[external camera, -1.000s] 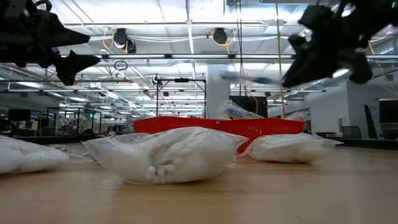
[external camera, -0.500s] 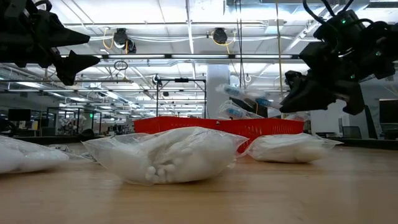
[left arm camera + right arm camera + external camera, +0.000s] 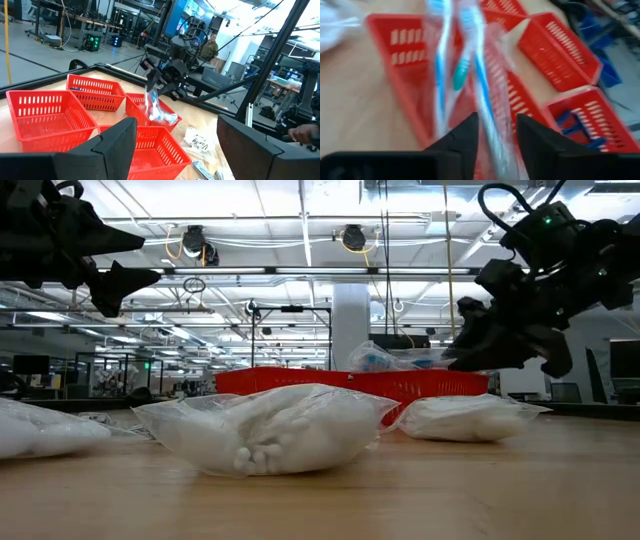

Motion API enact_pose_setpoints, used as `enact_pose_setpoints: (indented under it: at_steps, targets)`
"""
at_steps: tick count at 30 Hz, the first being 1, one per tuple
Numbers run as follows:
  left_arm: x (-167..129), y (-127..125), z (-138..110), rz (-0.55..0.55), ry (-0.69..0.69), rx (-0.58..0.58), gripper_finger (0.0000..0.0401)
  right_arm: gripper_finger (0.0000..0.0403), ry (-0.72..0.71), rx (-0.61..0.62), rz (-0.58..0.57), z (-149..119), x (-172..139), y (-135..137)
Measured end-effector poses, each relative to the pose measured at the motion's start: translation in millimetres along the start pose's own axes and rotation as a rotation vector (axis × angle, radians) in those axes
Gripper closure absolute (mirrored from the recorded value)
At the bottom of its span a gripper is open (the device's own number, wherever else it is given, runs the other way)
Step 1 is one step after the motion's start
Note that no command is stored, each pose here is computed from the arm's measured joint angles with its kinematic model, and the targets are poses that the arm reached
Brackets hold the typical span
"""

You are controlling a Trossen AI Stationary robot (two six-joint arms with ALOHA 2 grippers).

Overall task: Pick & Place Travel size toiletries
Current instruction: Put the blue toothbrush into the bottom right red bin

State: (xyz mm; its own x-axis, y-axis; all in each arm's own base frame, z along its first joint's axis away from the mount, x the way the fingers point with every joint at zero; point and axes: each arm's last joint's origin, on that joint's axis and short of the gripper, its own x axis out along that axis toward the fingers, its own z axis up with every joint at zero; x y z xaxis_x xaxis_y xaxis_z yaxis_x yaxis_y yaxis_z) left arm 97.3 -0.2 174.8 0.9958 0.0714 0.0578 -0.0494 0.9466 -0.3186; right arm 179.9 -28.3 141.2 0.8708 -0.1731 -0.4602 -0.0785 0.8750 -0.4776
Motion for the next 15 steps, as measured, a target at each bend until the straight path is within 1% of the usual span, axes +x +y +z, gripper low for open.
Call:
enact_pose_setpoints:
  at_steps: [4,6,9,15]
  targets:
    - [0.0,0.0,0.0,0.000,0.000,0.000,0.0130,0.0242,-0.038,0.008,-0.094,5.8,-0.4,-5.6]
    - [0.0,0.0,0.0,0.000,0.000,0.000,0.0130,0.0230,-0.065,0.017,-0.117,8.5,-0.8,-7.5]
    - [0.0,0.0,0.0,0.000,0.000,0.000,0.0130,0.0219,-0.081,0.033,-0.115,9.9,-0.9,-7.5]
    - [0.0,0.0,0.0,0.000,0.000,0.000,0.0130,0.0216,-0.085,0.145,-0.086,11.1,-0.9,-3.0]
